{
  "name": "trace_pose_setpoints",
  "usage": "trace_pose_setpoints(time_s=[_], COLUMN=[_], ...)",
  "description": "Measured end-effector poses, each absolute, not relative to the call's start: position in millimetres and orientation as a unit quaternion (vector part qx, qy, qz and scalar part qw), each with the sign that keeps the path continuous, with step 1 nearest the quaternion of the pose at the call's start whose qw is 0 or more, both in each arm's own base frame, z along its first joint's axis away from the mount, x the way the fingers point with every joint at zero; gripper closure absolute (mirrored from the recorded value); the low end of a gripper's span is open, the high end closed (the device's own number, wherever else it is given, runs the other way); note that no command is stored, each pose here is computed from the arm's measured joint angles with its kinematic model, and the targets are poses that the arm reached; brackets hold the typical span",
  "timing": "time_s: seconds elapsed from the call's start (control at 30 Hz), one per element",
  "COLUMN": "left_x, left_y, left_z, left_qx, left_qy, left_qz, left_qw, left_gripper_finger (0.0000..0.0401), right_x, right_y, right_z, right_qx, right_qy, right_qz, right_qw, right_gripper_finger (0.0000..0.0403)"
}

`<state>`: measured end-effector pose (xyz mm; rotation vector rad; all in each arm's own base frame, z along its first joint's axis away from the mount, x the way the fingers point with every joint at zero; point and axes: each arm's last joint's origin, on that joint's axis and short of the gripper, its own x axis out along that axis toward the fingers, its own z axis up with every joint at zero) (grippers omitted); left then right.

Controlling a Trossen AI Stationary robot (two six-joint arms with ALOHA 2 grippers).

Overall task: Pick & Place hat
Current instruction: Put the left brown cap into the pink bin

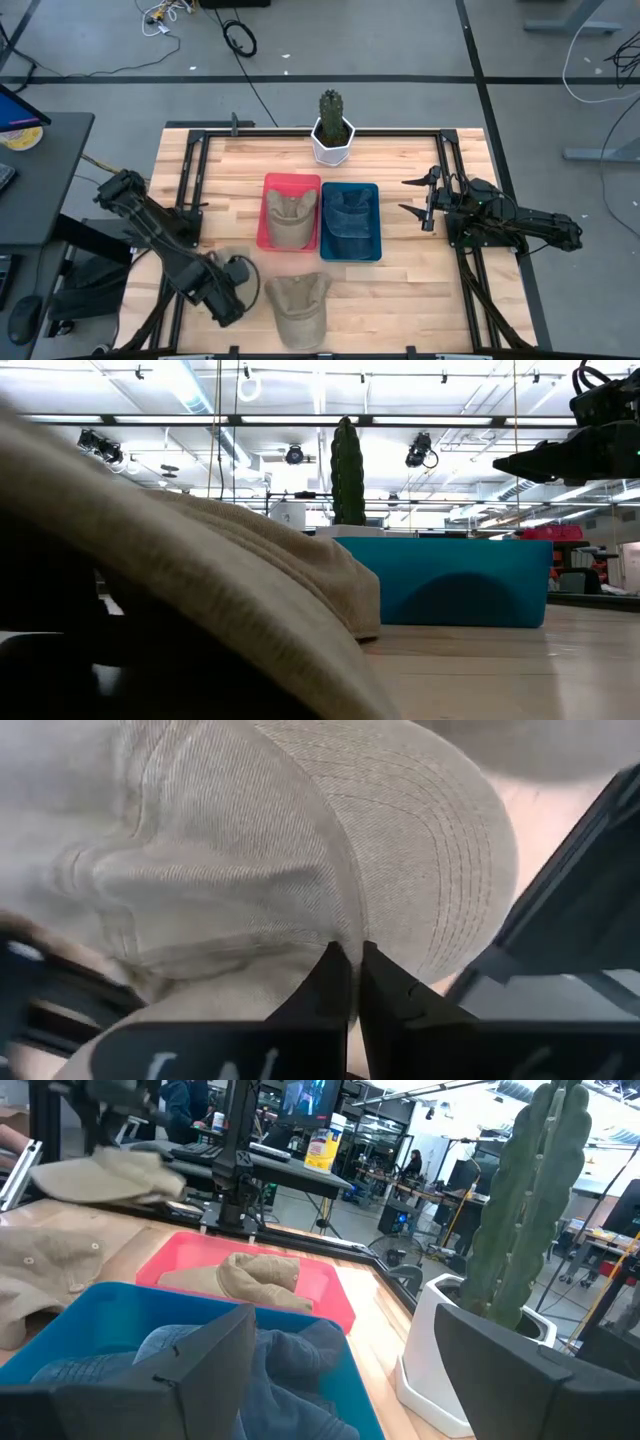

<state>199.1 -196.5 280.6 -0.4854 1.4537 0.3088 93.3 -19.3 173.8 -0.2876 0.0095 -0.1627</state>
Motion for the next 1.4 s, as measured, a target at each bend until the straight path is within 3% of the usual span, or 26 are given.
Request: trace_pose_setpoints(time_s=[0.2,0.43,0.77,1.4], left_x=[223.8,252.7,309.0,351.6], left_y=[-165.1,-117.3,-68.4,-66.0], left_z=[318.8,324.1,292.3,217.5], left_qx=[-0.143,-0.055,0.038,0.105], left_qy=[0.604,0.59,0.605,0.677], left_qz=[0.138,0.143,0.126,0.107], left_qw=[0.772,0.793,0.785,0.721], left_gripper_finger=[0.0394,0.0394,0.0395,0.0394], right_x=[93.3,93.3,93.3,93.3], right_y=[-19.3,-19.3,-19.3,-19.3], right_z=[173.8,173.8,173.8,173.8], right_qx=[-0.143,-0.143,-0.143,-0.143], right_qy=[0.005,0.005,0.005,0.005], right_qz=[-0.081,-0.081,-0.081,-0.081], right_qw=[0.986,0.986,0.986,0.986], right_gripper_finger=[0.0091,0.0091,0.0091,0.0091])
